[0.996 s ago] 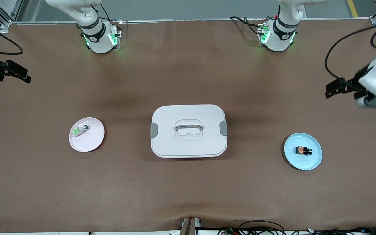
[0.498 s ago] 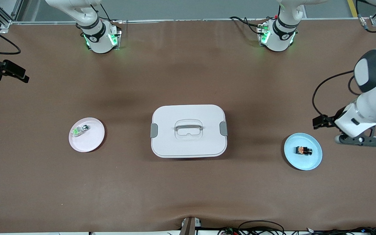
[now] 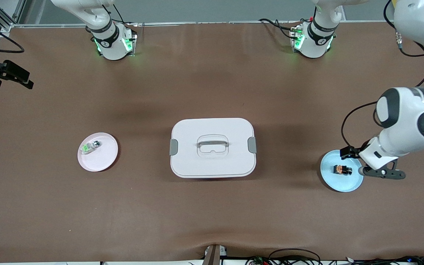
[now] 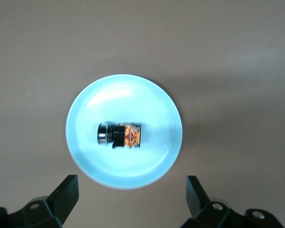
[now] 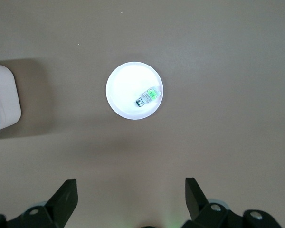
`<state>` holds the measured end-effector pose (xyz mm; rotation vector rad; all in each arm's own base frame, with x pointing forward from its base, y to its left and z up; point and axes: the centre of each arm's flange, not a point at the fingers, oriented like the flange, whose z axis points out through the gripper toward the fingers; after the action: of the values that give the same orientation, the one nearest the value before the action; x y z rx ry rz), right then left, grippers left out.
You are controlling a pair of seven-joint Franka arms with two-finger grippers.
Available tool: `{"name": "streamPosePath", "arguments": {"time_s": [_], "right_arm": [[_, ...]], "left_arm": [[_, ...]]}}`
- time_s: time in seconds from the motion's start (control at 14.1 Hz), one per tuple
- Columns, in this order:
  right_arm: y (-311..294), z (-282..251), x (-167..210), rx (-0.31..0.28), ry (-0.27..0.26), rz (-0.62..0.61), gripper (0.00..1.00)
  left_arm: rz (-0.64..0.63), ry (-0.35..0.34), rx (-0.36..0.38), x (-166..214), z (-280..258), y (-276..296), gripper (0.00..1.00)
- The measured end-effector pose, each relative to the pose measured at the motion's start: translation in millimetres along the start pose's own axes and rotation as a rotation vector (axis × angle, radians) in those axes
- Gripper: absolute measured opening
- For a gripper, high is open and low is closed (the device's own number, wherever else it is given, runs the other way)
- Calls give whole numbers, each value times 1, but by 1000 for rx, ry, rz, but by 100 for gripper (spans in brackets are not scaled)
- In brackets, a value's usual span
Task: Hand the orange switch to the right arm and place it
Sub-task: 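Move the left gripper down over the orange switch on the blue plate, then close the left gripper on the orange switch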
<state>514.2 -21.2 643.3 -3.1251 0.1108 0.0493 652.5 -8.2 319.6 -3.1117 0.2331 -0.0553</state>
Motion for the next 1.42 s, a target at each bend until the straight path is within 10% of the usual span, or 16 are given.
{"name": "streamPosePath", "arguments": {"time_s": [1.42], "right_arm": [[0, -4, 4, 3, 36, 1, 100]], "left_arm": [[71, 11, -19, -8, 132, -39, 100]]}}
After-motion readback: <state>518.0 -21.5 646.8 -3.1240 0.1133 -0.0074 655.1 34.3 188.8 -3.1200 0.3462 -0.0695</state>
